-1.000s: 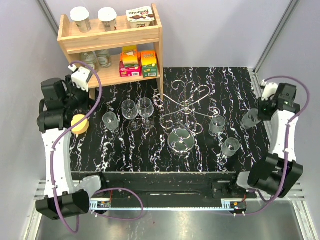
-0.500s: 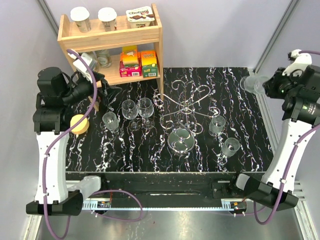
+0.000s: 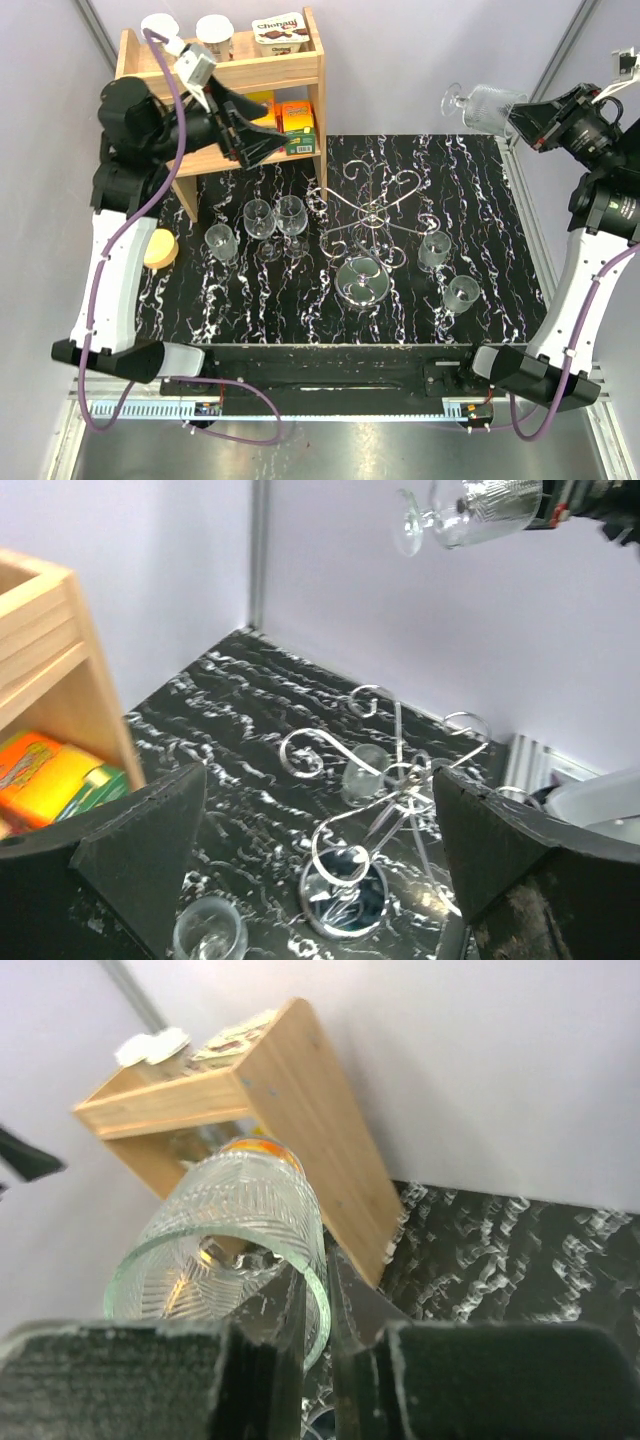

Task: Place the wine glass upside down on the wine glass rack
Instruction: Adjust the wine glass.

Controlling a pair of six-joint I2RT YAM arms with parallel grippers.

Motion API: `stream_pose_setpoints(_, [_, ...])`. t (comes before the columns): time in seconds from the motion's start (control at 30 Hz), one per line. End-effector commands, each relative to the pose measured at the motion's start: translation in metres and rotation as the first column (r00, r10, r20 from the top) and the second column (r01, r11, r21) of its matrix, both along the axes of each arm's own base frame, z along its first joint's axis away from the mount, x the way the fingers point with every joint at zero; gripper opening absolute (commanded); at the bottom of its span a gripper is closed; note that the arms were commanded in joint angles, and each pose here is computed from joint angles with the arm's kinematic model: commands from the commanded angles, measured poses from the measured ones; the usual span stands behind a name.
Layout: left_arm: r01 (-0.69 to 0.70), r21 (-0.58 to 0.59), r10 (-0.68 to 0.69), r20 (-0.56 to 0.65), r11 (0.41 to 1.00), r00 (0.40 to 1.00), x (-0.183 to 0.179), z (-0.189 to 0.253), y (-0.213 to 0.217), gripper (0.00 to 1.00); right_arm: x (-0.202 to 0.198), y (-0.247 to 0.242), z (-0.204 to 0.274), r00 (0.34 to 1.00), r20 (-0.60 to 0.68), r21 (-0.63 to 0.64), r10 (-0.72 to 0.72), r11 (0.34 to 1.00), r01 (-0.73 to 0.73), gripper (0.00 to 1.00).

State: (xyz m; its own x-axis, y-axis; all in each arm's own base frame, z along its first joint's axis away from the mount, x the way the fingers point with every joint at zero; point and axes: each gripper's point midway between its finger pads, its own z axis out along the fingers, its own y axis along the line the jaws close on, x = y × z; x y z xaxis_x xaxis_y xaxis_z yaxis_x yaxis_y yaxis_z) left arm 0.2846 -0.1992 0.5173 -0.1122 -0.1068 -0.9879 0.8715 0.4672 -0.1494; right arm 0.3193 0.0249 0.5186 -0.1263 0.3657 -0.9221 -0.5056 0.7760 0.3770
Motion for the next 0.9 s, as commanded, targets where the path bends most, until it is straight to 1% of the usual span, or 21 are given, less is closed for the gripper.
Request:
stream_pose_setpoints(0.0, [0.142, -0.050, -0.138, 0.073, 0.989, 0.988, -0.023, 0.037, -0.033, 0.99, -0.040, 0.042, 0.046, 0.955, 0.154, 0.006, 0.252, 0.967, -0.256, 0.00])
stream_pose_setpoints(0.2, [0.286, -0.071, -0.280, 0.086, 0.956, 0.956, -0.043, 0.041, -0.071, 0.99, -0.065, 0.072, 0.054, 0.895, 0.220, 0.033, 0.387, 0.914, -0.404, 0.00])
stream_pose_setpoints(0.33, [0.368, -0.089, -0.360, 0.091, 0.925, 0.928, -0.055, 0.045, -0.096, 0.99, -0.072, 0.089, 0.066, 0.852, 0.271, 0.041, 0.447, 0.879, -0.475, 0.00])
stream_pose_setpoints(0.37, [0.383, -0.098, -0.377, 0.077, 0.918, 0.923, -0.053, 0.046, -0.103, 0.99, -0.074, 0.092, 0.071, 0.843, 0.284, 0.057, 0.457, 0.869, -0.491, 0.00])
stream_pose_setpoints(0.43, [0.415, -0.122, -0.409, 0.072, 0.901, 0.910, -0.056, 0.051, -0.113, 0.99, -0.074, 0.097, 0.081, 0.819, 0.300, 0.087, 0.489, 0.841, -0.534, 0.00])
stream_pose_setpoints(0.47, [0.435, -0.132, -0.429, 0.077, 0.891, 0.900, -0.058, 0.053, -0.116, 0.99, -0.078, 0.099, 0.087, 0.797, 0.321, 0.083, 0.511, 0.823, -0.562, 0.00])
stream_pose_setpoints(0.53, [0.462, -0.146, -0.453, 0.092, 0.875, 0.887, -0.060, 0.062, -0.120, 0.99, -0.076, 0.100, 0.092, 0.783, 0.322, 0.109, 0.532, 0.801, -0.589, 0.00])
stream_pose_setpoints(0.63, [0.458, -0.152, -0.442, 0.128, 0.876, 0.888, -0.058, 0.074, -0.120, 0.99, -0.070, 0.102, 0.087, 0.780, 0.297, 0.111, 0.551, 0.792, -0.601, 0.00])
stream_pose_setpoints(0.73, [0.481, -0.152, -0.460, 0.151, 0.864, 0.875, -0.058, 0.080, -0.124, 0.99, -0.074, 0.112, 0.081, 0.752, 0.274, 0.118, 0.599, 0.755, -0.645, 0.00])
stream_pose_setpoints(0.8, [0.510, -0.158, -0.489, 0.153, 0.846, 0.859, -0.060, 0.080, -0.126, 0.99, -0.074, 0.116, 0.078, 0.743, 0.272, 0.125, 0.611, 0.743, -0.657, 0.00])
stream_pose_setpoints(0.83, [0.525, -0.172, -0.508, 0.135, 0.833, 0.851, -0.060, 0.076, -0.129, 0.99, -0.076, 0.118, 0.078, 0.738, 0.279, 0.124, 0.615, 0.739, -0.663, 0.00])
stream_pose_setpoints(0.87, [0.545, -0.186, -0.524, 0.153, 0.817, 0.838, -0.063, 0.077, -0.130, 0.99, -0.077, 0.118, 0.078, 0.732, 0.289, 0.131, 0.617, 0.732, -0.668, 0.00])
